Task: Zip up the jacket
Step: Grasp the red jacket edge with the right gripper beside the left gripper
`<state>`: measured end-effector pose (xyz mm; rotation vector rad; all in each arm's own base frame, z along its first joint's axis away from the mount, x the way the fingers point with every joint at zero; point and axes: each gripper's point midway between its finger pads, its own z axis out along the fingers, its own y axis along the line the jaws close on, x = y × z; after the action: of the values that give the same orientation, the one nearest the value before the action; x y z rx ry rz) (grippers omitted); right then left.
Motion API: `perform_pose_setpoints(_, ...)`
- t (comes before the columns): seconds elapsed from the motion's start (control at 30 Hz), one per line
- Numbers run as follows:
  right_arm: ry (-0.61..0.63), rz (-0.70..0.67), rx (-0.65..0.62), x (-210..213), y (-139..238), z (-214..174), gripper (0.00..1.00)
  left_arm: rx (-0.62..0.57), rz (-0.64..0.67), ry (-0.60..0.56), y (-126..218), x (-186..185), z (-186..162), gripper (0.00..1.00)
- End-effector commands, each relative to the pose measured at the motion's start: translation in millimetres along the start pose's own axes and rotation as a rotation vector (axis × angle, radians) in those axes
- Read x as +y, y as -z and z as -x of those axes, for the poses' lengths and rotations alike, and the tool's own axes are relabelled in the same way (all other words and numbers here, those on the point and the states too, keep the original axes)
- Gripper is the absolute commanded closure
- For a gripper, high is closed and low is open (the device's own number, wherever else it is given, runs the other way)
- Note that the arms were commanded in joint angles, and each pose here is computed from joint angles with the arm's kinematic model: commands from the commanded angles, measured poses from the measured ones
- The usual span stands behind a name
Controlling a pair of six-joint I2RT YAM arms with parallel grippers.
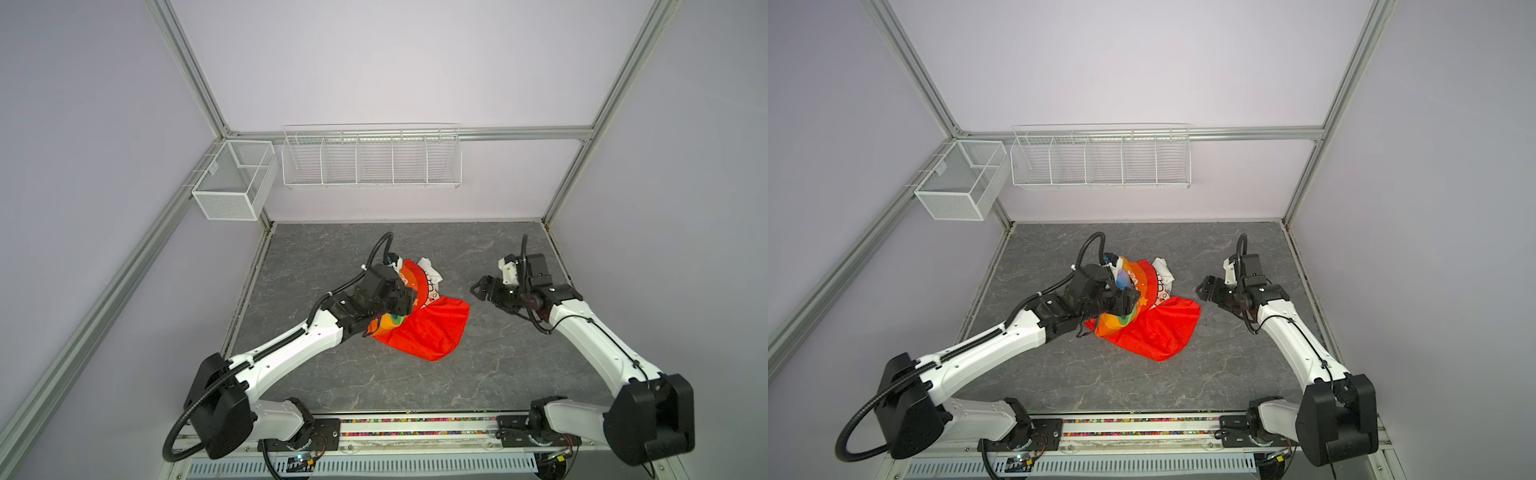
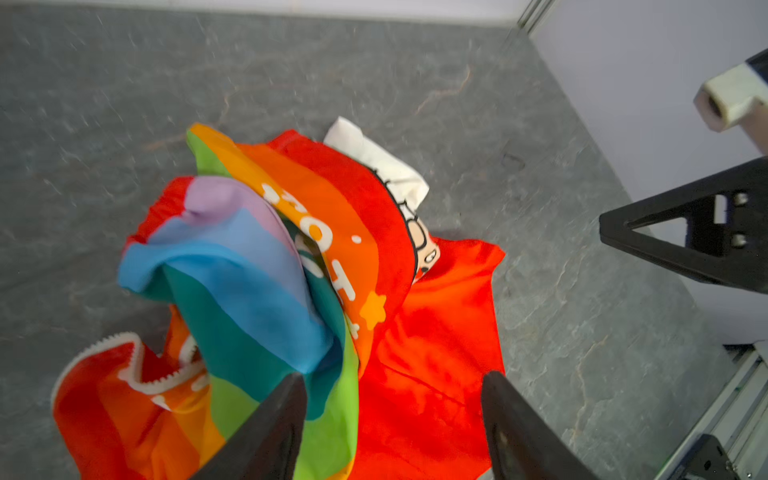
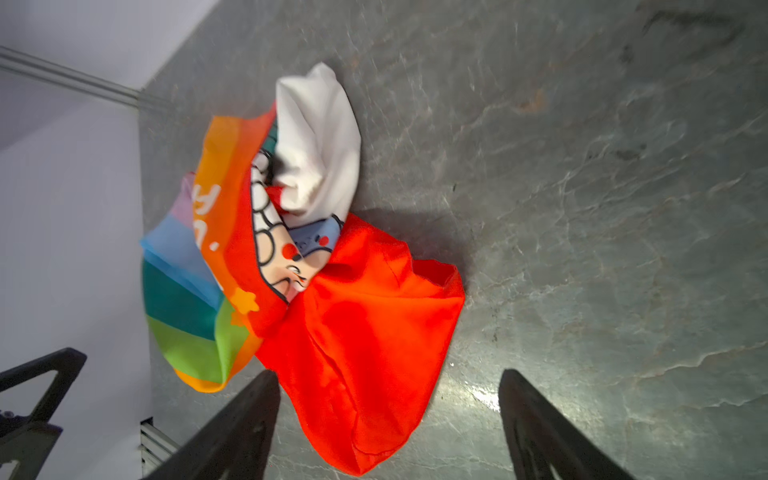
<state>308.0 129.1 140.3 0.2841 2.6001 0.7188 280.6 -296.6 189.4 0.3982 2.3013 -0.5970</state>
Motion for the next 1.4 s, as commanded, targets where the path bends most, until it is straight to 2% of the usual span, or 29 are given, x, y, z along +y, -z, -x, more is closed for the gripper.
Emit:
perform_pose_setpoints(0.0,0.004,-0.012,0.057,-1.3,-21.5,-22.3,0.19,0.040,0.024,0.028,-15.4,-2.3,-4.5,0.31)
perform_pose_setpoints(0.17,0.023,-0.070,0.120,-8.3,-50.5,-36.9,0.22,0.104,0.077,0.045,-47.2,3.9,-17.2,0.29)
perform_pose_setpoints(0.3,0.021,-0.110,0.135,-17.0,-66.4,-37.4,0.22,0.165,0.127,0.055,-67.3,9.9,-27.2,0.28)
perform_pose_setpoints(0.4,0.019,-0.137,0.152,-24.0,-78.0,-38.3,0.21,0.184,0.115,0.054,-83.4,6.1,-30.6,0.28)
perform_pose_setpoints(0.6,0.031,-0.148,0.126,-18.7,-93.8,-16.9,0.22,0.177,0.131,0.059,-104.2,6.3,-26.1,0.30)
perform_pose_setpoints(0.63,0.031,-0.148,0.128,-18.6,-96.8,-15.4,0.24,0.179,0.137,0.059,-106.3,7.2,-25.4,0.34)
perform_pose_setpoints(0.7,0.030,-0.144,0.131,-17.4,-101.9,-12.6,0.32,0.183,0.142,0.060,-109.2,8.8,-21.6,0.47)
perform_pose_setpoints(0.77,0.031,-0.140,0.132,-15.5,-105.0,-10.1,0.47,0.194,0.144,0.062,-110.0,11.2,-18.1,0.65)
perform_pose_setpoints(0.87,0.033,-0.135,0.123,-12.8,-104.2,-5.7,0.62,0.189,0.139,0.058,-105.6,11.8,-10.1,0.80)
perform_pose_setpoints(0.97,0.040,-0.123,0.113,-6.7,-97.5,-1.2,0.78,0.172,0.130,0.049,-94.7,11.2,0.1,0.88)
perform_pose_setpoints(1.1,0.058,-0.094,0.085,5.8,-78.5,6.6,0.93,0.134,0.136,0.042,-72.8,14.7,20.2,0.99)
perform_pose_setpoints(1.37,0.103,-0.056,-0.016,28.9,-17.6,28.0,0.94,0.006,0.221,0.007,-14.1,25.8,68.6,1.00)
